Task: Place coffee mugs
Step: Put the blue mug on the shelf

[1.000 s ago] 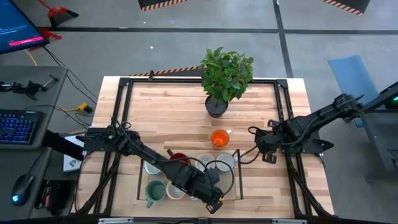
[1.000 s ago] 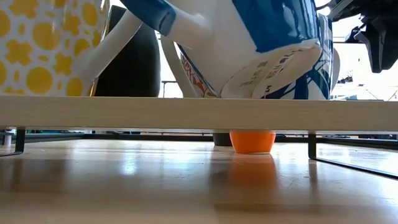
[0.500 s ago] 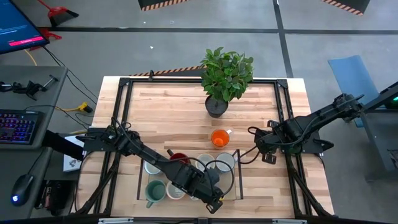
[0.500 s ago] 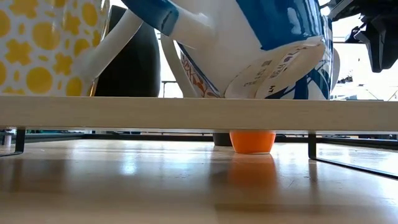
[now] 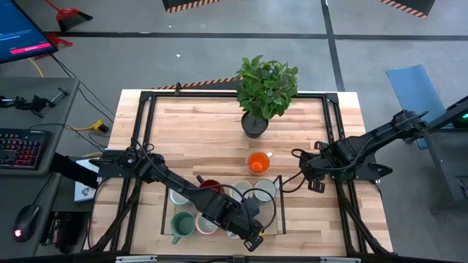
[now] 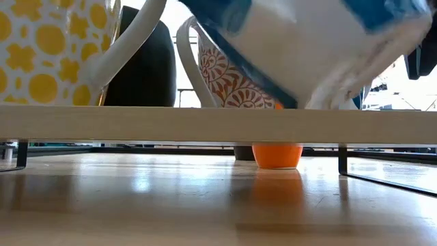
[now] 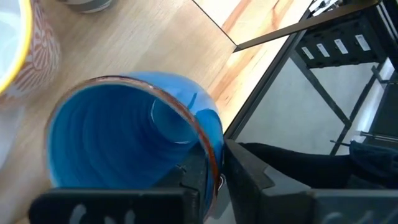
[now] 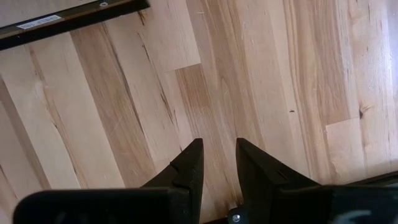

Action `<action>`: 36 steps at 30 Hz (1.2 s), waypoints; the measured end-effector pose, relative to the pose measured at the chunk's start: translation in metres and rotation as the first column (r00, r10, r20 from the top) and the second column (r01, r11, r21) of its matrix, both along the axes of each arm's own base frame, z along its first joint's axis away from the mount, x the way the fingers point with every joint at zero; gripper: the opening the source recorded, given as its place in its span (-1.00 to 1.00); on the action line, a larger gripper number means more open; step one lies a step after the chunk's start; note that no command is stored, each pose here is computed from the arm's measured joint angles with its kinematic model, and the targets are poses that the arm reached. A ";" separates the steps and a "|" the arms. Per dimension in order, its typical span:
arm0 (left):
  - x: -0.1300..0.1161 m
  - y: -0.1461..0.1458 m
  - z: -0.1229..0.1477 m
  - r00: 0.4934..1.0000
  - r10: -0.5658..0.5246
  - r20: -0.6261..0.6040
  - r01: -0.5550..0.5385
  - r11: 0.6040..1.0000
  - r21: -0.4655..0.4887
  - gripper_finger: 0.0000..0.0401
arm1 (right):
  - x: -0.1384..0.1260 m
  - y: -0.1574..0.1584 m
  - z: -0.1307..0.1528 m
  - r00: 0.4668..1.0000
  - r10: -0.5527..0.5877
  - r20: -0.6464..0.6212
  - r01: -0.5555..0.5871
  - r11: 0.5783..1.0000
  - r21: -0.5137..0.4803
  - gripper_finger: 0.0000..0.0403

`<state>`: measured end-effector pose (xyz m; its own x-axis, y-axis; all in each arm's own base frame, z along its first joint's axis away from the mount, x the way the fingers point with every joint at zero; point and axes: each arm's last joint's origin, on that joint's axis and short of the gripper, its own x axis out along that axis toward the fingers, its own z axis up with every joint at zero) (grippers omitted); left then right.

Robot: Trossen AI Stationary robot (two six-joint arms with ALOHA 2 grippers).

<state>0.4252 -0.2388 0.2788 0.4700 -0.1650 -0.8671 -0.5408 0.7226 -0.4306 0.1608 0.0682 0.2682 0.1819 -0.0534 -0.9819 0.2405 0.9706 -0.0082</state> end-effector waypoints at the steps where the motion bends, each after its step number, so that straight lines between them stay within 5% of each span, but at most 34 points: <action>1: 0.000 0.000 0.000 1.000 0.000 0.001 0.000 1.000 0.000 -0.79 | 0.000 0.000 0.000 1.000 0.000 0.000 0.000 1.000 0.000 -0.65; 36: 0.000 0.006 -0.001 0.999 -0.046 -0.029 0.047 0.999 0.017 -0.99 | 0.000 0.000 0.000 1.000 0.001 0.000 -0.001 1.000 -0.001 -0.65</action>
